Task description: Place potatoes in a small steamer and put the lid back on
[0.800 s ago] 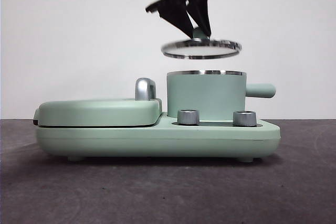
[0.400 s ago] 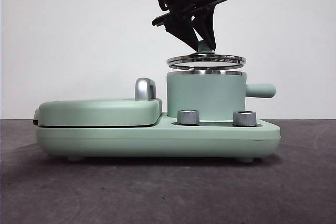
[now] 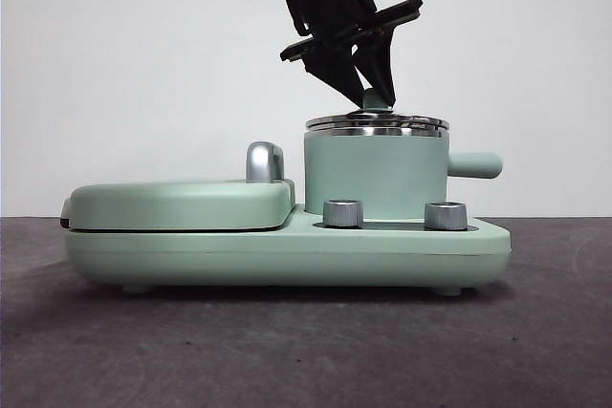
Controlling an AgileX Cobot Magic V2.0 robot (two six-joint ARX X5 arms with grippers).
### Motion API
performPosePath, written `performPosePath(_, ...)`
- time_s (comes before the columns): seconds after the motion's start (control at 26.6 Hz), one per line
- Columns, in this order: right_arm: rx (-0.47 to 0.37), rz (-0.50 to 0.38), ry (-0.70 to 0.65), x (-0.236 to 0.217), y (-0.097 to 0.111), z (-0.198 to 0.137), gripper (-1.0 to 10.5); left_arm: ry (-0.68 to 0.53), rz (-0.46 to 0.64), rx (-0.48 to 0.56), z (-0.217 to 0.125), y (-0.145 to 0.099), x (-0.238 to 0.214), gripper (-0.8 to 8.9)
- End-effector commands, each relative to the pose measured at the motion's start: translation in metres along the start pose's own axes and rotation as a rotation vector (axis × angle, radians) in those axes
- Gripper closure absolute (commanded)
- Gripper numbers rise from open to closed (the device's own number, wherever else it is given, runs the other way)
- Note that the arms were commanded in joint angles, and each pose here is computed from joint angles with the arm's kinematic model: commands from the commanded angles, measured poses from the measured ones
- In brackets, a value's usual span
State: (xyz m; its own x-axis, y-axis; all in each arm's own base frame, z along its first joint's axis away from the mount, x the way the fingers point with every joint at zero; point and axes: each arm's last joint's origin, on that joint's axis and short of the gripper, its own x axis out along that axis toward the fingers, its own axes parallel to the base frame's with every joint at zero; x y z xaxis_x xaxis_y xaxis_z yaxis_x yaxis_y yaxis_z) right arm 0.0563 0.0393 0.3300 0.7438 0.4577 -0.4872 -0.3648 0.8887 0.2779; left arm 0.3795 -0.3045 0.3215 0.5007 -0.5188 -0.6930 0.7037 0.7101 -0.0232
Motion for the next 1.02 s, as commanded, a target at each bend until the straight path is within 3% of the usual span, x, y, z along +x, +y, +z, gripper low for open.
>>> performPosePath(0.04, 0.003, 0.012, -0.006, -0.001, 0.001, 0.002, 6.1, -0.028, -0.008, 0.016, 0.005, -0.004, 0.005, 8.06)
performPosePath(0.68, 0.003, 0.012, -0.006, -0.001, 0.001, 0.002, 6.1, 0.058, -0.013, 0.035, -0.006, -0.004, 0.017, 7.88)
performPosePath(0.75, 0.003, 0.012, -0.006, -0.001, 0.001, 0.002, 6.1, 0.062, -0.013, 0.034, -0.006, -0.004, 0.017, 7.00)
performPosePath(0.9, 0.003, 0.012, -0.006, -0.001, 0.001, 0.002, 6.1, 0.051, -0.011, 0.012, -0.005, -0.003, 0.017, 3.82)
performPosePath(1.02, 0.003, 0.012, -0.006, -0.001, 0.001, 0.002, 6.1, 0.026, -0.005, -0.053, -0.001, -0.001, 0.009, 2.61)
